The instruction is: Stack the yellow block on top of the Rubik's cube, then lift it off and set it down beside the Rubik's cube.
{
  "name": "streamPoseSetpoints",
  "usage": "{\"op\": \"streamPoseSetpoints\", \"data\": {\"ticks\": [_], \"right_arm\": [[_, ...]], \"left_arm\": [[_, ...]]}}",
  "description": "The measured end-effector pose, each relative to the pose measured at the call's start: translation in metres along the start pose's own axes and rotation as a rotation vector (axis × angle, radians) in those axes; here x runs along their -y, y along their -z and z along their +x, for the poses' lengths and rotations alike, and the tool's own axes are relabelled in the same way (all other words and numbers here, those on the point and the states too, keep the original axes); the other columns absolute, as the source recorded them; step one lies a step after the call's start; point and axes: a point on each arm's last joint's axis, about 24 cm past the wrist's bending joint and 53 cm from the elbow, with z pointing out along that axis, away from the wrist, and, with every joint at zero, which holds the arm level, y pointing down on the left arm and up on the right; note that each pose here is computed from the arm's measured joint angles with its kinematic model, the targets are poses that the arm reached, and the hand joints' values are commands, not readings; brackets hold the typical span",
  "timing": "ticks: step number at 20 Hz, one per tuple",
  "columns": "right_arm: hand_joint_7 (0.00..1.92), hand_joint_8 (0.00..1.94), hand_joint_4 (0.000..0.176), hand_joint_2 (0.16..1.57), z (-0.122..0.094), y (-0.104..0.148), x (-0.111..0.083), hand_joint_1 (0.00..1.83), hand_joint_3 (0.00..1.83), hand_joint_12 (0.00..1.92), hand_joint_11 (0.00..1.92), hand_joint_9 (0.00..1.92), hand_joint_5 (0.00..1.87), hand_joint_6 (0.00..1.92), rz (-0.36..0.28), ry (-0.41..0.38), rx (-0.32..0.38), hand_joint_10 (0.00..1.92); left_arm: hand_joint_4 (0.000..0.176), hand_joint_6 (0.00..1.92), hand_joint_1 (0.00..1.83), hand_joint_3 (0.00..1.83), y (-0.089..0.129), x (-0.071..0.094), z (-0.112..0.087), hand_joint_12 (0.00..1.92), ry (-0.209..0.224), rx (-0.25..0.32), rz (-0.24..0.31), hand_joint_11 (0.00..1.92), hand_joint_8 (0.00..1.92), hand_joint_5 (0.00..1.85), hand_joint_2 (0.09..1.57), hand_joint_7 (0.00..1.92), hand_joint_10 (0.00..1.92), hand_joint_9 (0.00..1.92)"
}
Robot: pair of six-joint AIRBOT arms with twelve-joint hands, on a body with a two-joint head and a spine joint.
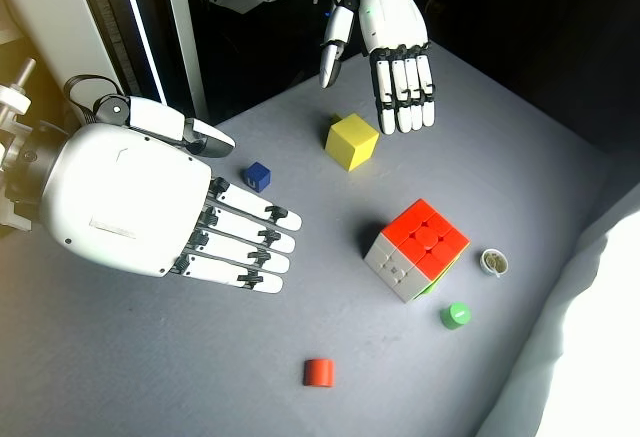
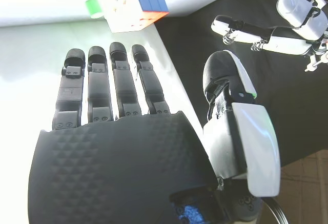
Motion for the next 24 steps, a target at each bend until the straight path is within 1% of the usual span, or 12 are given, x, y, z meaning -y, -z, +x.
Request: {"op": "streamPoseSetpoints", "data": {"ticks": [1, 3, 4, 5, 6, 7, 11, 13, 16, 19, 21, 24], "right_arm": [[0.10, 0.01, 0.000, 1.30, 0.000, 0.000, 0.000, 0.00, 0.01, 0.00, 0.00, 0.04, 0.09, 0.01, 0.000, 0.000, 0.000, 0.01], [0.11, 0.01, 0.000, 1.30, 0.000, 0.000, 0.000, 0.00, 0.01, 0.00, 0.01, 0.05, 0.10, 0.01, 0.001, 0.001, 0.000, 0.01], [0.10, 0.01, 0.000, 1.30, 0.000, 0.000, 0.000, 0.00, 0.01, 0.00, 0.00, 0.05, 0.10, 0.01, 0.001, 0.001, 0.000, 0.01], [0.10, 0.01, 0.000, 1.31, 0.000, 0.000, 0.000, 0.00, 0.01, 0.00, 0.00, 0.05, 0.10, 0.01, 0.000, 0.000, 0.000, 0.01], [0.10, 0.01, 0.000, 1.31, 0.000, 0.000, 0.000, 0.00, 0.01, 0.00, 0.01, 0.05, 0.11, 0.01, 0.000, 0.000, 0.000, 0.01], [0.10, 0.00, 0.000, 1.31, 0.000, 0.000, 0.000, 0.00, 0.01, 0.00, 0.00, 0.05, 0.10, 0.01, 0.001, 0.001, 0.000, 0.01], [0.12, 0.01, 0.000, 1.33, 0.000, 0.000, 0.000, 0.00, 0.01, 0.02, 0.04, 0.08, 0.12, 0.01, 0.001, 0.000, 0.001, 0.02], [0.10, 0.00, 0.000, 1.33, 0.000, 0.000, 0.000, 0.00, 0.01, 0.02, 0.03, 0.08, 0.10, 0.00, 0.001, 0.001, 0.000, 0.01], [0.11, 0.01, 0.000, 1.33, 0.000, 0.000, 0.000, 0.00, 0.01, 0.02, 0.04, 0.08, 0.10, 0.00, 0.001, 0.000, 0.001, 0.01], [0.14, 0.01, 0.000, 1.33, 0.000, 0.000, 0.000, 0.00, 0.01, 0.04, 0.06, 0.11, 0.13, 0.01, 0.000, 0.000, 0.000, 0.02], [0.15, 0.00, 0.000, 1.34, 0.000, 0.000, 0.000, 0.00, 0.00, 0.06, 0.05, 0.12, 0.14, 0.00, 0.001, 0.001, 0.000, 0.00], [0.15, 0.00, 0.000, 1.34, 0.000, 0.000, 0.000, 0.00, 0.00, 0.07, 0.04, 0.11, 0.14, 0.00, 0.001, 0.001, 0.001, 0.00]], "left_arm": [[0.000, 0.00, 0.18, 0.00, 0.000, -0.001, 0.001, 0.13, -0.008, -0.002, -0.006, 0.05, 0.00, 0.10, 1.13, 0.08, 0.00, 0.09], [0.000, 0.00, 0.36, 0.00, -0.001, -0.007, 0.001, 0.12, -0.013, -0.001, -0.030, 0.04, 0.00, 0.07, 1.08, 0.05, 0.00, 0.06], [0.000, 0.00, 0.37, 0.00, -0.001, -0.008, 0.002, 0.11, -0.011, -0.004, -0.034, 0.02, 0.00, 0.02, 1.07, 0.01, 0.00, 0.02], [0.000, 0.00, 0.42, 0.00, -0.001, -0.009, 0.006, 0.11, -0.010, -0.012, -0.036, 0.02, 0.00, 0.00, 1.05, 0.00, 0.00, 0.02], [0.000, 0.00, 0.48, 0.00, -0.002, -0.010, 0.015, 0.10, 0.009, -0.034, -0.045, 0.02, 0.00, 0.00, 1.04, 0.00, 0.00, 0.01], [0.000, 0.00, 0.53, 0.00, -0.002, -0.011, 0.020, 0.10, 0.001, -0.046, -0.049, 0.01, 0.00, 0.00, 1.03, 0.00, 0.00, 0.00], [0.000, 0.00, 0.83, 0.00, -0.005, -0.012, 0.033, 0.01, 0.017, -0.073, -0.070, 0.00, 0.00, 0.00, 1.01, 0.00, 0.00, 0.00], [0.000, 0.00, 0.83, 0.00, -0.007, -0.013, 0.038, 0.00, 0.025, -0.082, -0.082, 0.00, 0.00, 0.00, 1.02, 0.00, 0.00, 0.00], [0.000, 0.00, 0.93, 0.00, -0.009, -0.014, 0.046, 0.00, 0.026, -0.089, -0.101, 0.00, 0.00, 0.00, 1.01, 0.00, 0.00, 0.00], [0.000, 0.00, 0.95, 0.00, -0.010, -0.016, 0.053, 0.00, 0.021, -0.093, -0.118, 0.00, 0.00, 0.00, 1.02, 0.00, 0.00, 0.00], [0.000, 0.00, 1.09, 0.00, -0.010, -0.018, 0.059, 0.00, 0.013, -0.103, -0.132, 0.00, 0.00, 0.00, 1.01, 0.00, 0.00, 0.00], [0.000, 0.00, 1.07, 0.00, -0.009, -0.025, 0.066, 0.01, 0.003, -0.118, -0.163, 0.02, 0.00, 0.00, 1.02, 0.00, 0.00, 0.00]]}}
